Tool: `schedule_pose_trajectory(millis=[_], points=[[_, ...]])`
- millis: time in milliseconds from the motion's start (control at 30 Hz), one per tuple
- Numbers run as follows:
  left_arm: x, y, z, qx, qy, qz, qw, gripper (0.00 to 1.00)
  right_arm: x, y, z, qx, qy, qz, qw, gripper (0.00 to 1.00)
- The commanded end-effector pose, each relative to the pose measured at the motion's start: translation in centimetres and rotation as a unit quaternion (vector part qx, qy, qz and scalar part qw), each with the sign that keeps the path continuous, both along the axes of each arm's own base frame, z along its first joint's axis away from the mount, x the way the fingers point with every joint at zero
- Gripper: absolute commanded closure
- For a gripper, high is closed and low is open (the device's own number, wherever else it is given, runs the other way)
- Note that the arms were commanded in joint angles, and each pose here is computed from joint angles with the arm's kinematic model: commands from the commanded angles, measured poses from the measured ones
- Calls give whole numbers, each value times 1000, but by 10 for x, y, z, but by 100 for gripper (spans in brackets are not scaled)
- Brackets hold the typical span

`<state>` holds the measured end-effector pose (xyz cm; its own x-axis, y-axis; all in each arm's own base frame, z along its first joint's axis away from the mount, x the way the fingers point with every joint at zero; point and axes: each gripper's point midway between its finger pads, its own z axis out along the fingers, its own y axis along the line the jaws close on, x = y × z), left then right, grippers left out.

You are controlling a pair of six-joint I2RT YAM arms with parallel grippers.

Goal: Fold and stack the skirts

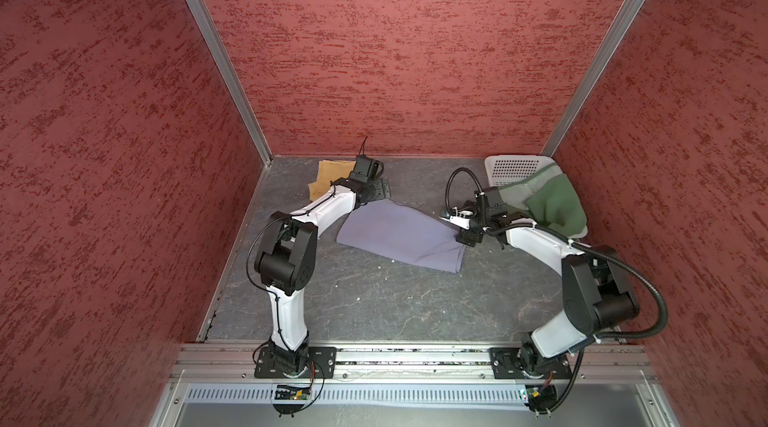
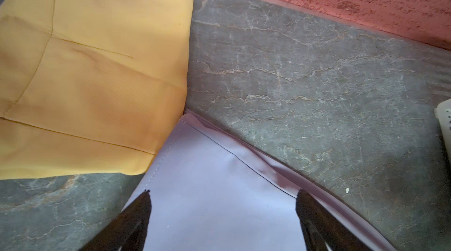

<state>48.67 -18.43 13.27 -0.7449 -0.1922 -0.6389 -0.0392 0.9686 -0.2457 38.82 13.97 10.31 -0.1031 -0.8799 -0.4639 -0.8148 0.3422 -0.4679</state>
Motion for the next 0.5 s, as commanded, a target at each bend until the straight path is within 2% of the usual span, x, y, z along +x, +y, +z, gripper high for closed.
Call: schedule_pose_trajectory(millis=[0,100,133,167,233,267,300,367,467], points=[[-7,-14,35,13,-55,-41,998,3,2,10,37,65,-43,-8,997,1],[-20,-25,40,29,-69,-70,995,1,-4,13,65,122,-73,-32,989,1],[-24,-28,41,33,-72,-78,994,1,-4,12,75,150,-81,-56,984,1],[-29,-33,41,36,-75,-88,993,0,0,8,90,195,-94,-102,971,1],[-41,-39,40,37,-78,-103,991,1,14,-18,118,299,-104,-259,913,1],[-47,-42,39,38,-79,-111,990,1,16,-32,123,329,-94,-328,880,1],[-53,-44,38,39,-79,-116,989,0,15,-37,125,339,-77,-361,865,1],[-67,-48,37,39,-81,-130,987,1,10,-29,122,343,-22,-369,864,1],[-89,-53,36,50,-89,-149,984,1,4,-21,106,358,44,-394,845,1]])
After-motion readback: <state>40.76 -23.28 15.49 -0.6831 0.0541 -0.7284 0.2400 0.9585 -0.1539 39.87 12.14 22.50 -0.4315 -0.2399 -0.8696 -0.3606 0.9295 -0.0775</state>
